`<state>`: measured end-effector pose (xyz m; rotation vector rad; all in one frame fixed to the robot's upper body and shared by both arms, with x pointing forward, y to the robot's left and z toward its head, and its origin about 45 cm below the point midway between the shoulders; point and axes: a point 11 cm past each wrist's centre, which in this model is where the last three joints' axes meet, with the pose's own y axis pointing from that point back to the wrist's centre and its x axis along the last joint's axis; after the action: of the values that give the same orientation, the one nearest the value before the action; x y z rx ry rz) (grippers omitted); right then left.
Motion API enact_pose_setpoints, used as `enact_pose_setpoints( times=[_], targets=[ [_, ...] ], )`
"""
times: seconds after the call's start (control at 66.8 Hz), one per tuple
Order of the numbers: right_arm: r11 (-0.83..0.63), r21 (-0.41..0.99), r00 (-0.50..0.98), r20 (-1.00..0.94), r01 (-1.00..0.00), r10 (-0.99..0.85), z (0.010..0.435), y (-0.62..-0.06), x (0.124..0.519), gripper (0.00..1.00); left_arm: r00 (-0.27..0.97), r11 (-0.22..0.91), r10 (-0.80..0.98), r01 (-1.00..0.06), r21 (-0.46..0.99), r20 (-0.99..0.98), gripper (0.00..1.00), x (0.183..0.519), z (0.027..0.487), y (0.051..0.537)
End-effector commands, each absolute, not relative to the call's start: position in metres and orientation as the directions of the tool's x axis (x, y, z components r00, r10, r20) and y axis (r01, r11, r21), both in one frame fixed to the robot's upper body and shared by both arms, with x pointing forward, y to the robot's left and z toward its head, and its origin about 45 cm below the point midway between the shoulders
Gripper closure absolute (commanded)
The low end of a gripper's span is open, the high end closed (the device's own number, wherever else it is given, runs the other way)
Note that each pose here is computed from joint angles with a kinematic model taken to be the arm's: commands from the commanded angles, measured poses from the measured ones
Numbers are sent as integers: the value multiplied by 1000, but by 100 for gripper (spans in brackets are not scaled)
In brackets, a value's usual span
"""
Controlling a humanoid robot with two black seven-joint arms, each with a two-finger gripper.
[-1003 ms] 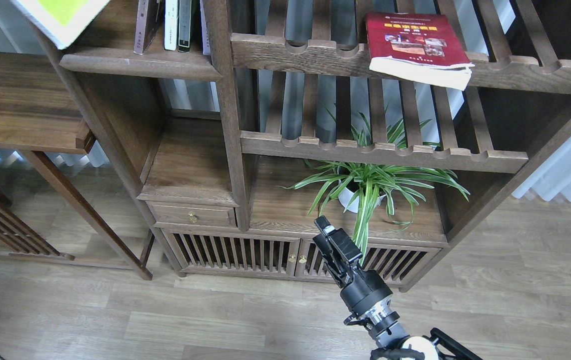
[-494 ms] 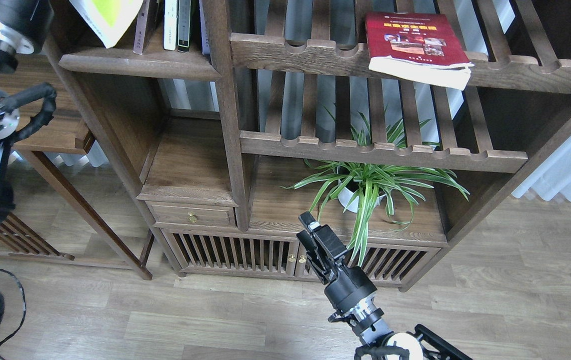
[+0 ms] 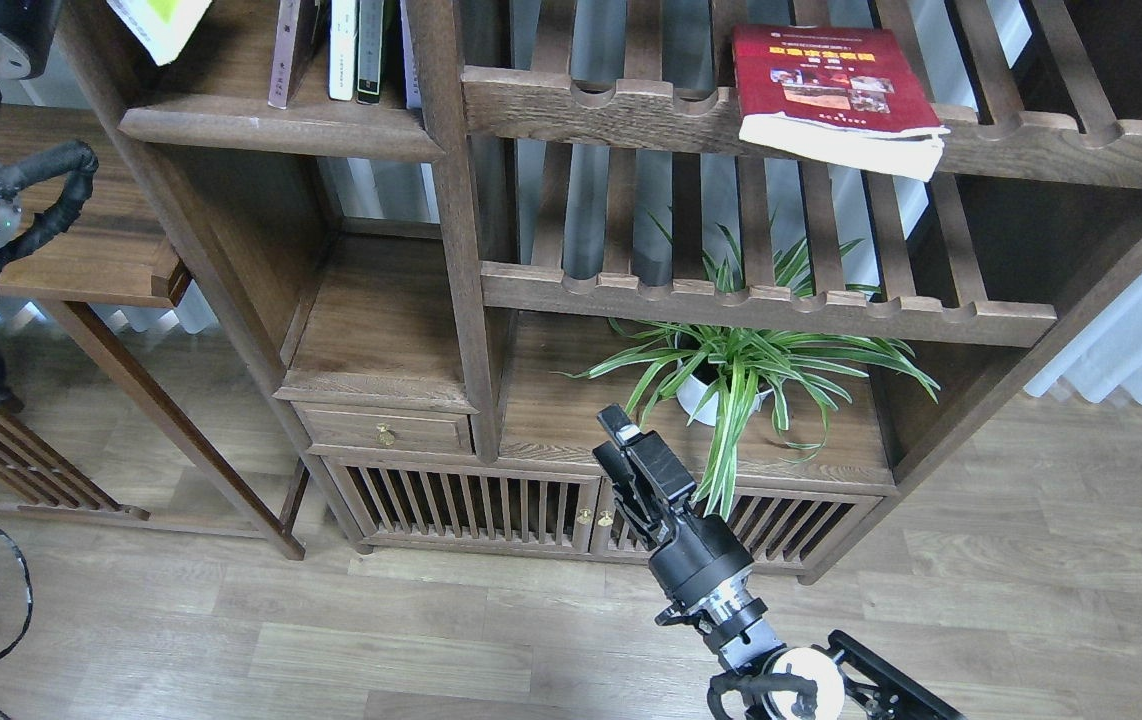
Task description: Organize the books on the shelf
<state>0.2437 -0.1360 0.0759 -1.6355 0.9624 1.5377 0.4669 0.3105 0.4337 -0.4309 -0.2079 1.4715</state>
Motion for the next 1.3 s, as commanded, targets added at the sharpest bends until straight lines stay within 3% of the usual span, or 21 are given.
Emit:
enact_pose_setpoints(
  times=[0.0, 0.689, 1.288],
  targets=[
    [-491, 10, 24, -998, -871, -61, 75, -136, 243, 18, 101, 50, 990, -905, -422, -101, 99, 475, 438, 305],
    [-496, 22, 10, -998, -868, -62, 71, -135, 236, 17, 125, 108, 992, -897, -428, -12, 99, 521, 444, 309],
    [-489, 24, 5, -998, -872, -59, 71, -136, 235, 17, 108, 96, 994, -912, -398, -8, 98, 529, 409, 310]
  ],
)
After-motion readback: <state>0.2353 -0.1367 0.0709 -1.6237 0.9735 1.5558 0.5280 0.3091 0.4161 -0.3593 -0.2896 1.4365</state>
